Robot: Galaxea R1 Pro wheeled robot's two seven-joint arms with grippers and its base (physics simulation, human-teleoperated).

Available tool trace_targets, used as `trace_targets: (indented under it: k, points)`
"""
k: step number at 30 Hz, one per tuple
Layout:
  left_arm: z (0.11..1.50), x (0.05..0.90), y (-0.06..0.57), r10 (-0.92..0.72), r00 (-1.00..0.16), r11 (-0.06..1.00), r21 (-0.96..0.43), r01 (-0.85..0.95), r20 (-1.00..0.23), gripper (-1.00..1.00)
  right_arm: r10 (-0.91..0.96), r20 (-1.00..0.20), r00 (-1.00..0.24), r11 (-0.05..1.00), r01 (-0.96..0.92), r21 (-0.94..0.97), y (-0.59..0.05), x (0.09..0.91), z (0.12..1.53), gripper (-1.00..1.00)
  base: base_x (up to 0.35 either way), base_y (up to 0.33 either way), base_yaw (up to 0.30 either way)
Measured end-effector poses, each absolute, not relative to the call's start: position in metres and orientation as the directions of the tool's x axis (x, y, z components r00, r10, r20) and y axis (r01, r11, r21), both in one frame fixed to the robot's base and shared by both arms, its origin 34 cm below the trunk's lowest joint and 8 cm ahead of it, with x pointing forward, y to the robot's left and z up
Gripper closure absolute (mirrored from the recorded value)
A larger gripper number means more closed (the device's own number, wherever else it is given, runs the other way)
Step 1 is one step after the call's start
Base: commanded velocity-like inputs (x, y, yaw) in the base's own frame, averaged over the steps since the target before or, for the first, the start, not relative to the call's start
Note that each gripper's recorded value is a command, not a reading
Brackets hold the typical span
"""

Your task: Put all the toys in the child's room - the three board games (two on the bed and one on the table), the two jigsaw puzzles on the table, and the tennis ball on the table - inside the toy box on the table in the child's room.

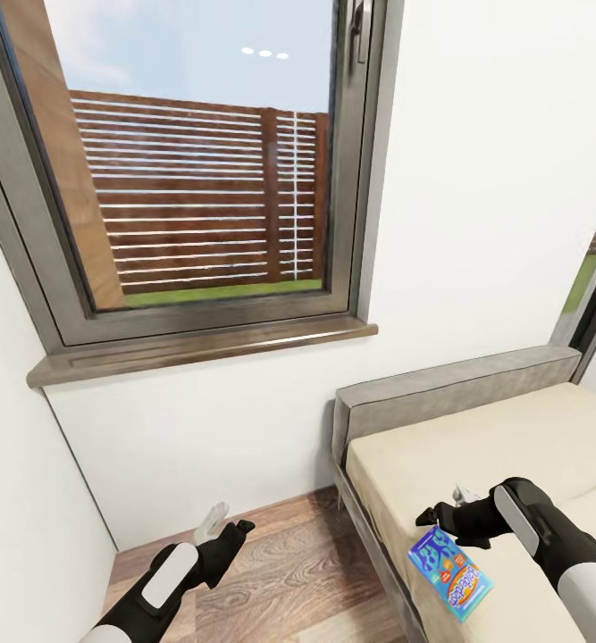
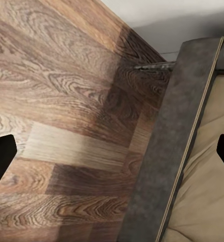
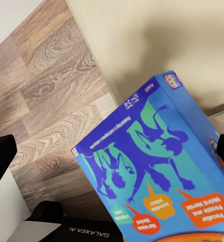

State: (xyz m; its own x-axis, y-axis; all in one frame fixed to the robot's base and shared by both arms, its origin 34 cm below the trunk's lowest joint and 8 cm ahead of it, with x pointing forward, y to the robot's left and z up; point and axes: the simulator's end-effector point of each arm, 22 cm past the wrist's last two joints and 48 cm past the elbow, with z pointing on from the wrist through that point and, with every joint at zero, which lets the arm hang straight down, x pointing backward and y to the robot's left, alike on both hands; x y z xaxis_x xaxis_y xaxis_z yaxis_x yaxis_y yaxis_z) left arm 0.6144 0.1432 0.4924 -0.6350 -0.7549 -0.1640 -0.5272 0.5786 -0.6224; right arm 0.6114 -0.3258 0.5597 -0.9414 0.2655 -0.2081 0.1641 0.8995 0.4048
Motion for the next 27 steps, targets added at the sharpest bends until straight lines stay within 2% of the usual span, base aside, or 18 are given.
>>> trace_targets:
  k: [21,27]
  points:
    - [0.492,0.614,0.143,-0.755,-0.635,0.579,-0.622,-0.527,-0.164,-1.0,0.269,-0.217,-0.939,0.902,0.166,0.399,-0.331,0.615,0.563,-1.0,0.0,0.0,0.0]
    - [0.492,0.614,0.143,-0.755,-0.635,0.579,-0.622,-0.527,-0.164,-1.0,0.272,-0.25,-0.929,0.907,0.16,0.391,-0.337,0.622,0.566,-1.0,0.0,0.0,0.0]
